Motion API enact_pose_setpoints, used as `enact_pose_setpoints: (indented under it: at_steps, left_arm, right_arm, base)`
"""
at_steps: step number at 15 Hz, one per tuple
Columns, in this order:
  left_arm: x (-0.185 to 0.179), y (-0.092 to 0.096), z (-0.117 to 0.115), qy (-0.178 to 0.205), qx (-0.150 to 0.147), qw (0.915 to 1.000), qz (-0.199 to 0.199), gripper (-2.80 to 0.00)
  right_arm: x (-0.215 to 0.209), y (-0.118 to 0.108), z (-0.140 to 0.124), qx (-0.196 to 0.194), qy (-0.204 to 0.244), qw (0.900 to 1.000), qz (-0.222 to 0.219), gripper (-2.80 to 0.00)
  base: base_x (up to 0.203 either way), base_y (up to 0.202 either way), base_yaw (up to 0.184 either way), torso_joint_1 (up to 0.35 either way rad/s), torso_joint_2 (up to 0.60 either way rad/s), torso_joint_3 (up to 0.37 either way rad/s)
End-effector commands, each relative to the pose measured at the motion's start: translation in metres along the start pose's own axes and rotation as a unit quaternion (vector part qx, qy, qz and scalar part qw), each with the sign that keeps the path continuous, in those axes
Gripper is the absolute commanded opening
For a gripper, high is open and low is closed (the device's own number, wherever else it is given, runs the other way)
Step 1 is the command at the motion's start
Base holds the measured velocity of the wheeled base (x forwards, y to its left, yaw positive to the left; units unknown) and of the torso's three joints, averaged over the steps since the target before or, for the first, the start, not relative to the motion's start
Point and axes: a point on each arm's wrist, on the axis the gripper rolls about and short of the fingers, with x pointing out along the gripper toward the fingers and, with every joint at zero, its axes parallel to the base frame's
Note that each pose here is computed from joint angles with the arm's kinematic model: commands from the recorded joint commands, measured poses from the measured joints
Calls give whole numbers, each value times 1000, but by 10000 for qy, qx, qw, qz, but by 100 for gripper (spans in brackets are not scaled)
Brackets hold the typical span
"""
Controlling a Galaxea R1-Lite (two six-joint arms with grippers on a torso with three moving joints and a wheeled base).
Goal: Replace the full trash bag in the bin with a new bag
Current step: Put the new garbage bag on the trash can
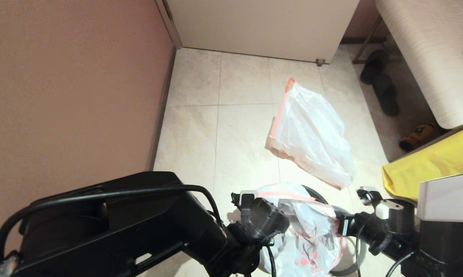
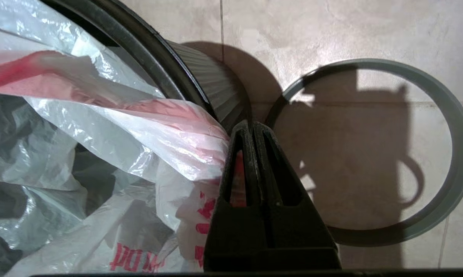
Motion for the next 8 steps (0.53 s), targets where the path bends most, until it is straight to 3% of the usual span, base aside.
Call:
enact_pose_setpoints:
  at_steps: [1,6,8]
  left_arm:
    - [-8,-2,9,-123,-97,9998,-104,-280]
    - [-15,-2,5,-88,-55,9998,-145,-280]
    - [-13,-1,4,-59,-29,9999,-113,-280]
  right_arm:
    - [5,5,-7,-70,2,9999,138,-280]
    - [4,7,-5,-64,-48,9998,159,-280]
    - [-7,12,10,-48,-306,9992,236,-280]
  base:
    - [0,0,0,0,0,0]
    - [0,0,0,0,0,0]
    - [0,0,0,0,0,0]
